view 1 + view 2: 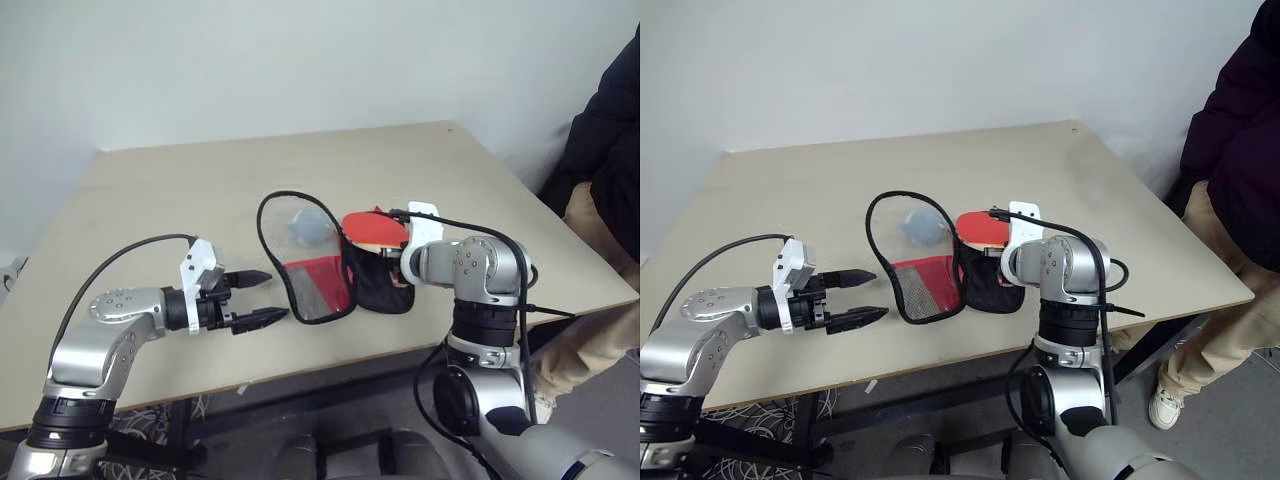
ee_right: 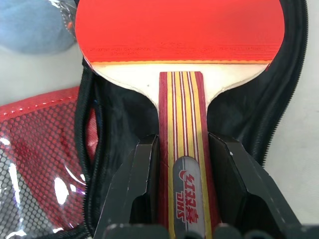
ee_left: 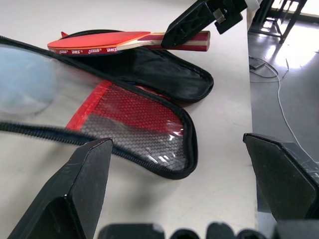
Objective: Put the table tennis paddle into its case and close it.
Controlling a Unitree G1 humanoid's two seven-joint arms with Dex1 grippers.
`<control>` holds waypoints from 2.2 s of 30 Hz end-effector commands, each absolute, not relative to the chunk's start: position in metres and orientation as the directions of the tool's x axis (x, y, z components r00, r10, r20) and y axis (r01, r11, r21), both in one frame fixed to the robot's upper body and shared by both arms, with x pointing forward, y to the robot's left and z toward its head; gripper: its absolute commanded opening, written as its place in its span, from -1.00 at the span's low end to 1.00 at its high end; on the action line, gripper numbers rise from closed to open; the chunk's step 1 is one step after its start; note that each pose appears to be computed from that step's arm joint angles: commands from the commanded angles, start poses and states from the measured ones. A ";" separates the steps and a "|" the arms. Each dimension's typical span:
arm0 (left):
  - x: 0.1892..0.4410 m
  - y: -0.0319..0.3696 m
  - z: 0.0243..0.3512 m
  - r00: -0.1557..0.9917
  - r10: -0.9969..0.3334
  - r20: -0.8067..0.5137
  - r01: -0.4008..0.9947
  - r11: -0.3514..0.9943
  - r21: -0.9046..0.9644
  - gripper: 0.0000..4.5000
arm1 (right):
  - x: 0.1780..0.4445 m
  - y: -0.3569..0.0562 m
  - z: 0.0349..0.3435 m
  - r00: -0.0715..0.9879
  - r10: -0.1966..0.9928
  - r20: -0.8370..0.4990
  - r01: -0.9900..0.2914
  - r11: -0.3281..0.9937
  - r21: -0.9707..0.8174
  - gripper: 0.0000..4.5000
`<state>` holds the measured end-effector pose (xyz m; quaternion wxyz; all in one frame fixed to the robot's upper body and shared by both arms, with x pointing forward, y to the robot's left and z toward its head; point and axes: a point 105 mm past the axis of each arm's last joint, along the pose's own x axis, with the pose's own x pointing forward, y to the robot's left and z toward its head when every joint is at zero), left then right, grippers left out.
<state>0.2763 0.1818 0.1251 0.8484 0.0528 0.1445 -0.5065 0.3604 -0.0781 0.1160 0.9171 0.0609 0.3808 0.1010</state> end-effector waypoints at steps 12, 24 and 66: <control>0.277 0.181 0.143 0.456 -0.852 -0.258 0.879 0.476 -0.018 1.00 | 0.367 -0.089 0.114 0.734 0.153 -0.662 -0.096 0.988 0.123 -0.45; 0.278 0.180 0.143 0.460 -0.851 -0.252 0.877 0.480 -0.021 1.00 | 0.370 -0.079 0.105 0.726 0.143 -0.672 -0.083 0.989 0.121 -0.46; 0.282 0.188 0.149 0.484 -0.845 -0.229 0.865 0.502 -0.024 1.00 | 0.372 -0.083 0.144 0.727 0.472 -0.499 -0.410 0.881 0.235 0.97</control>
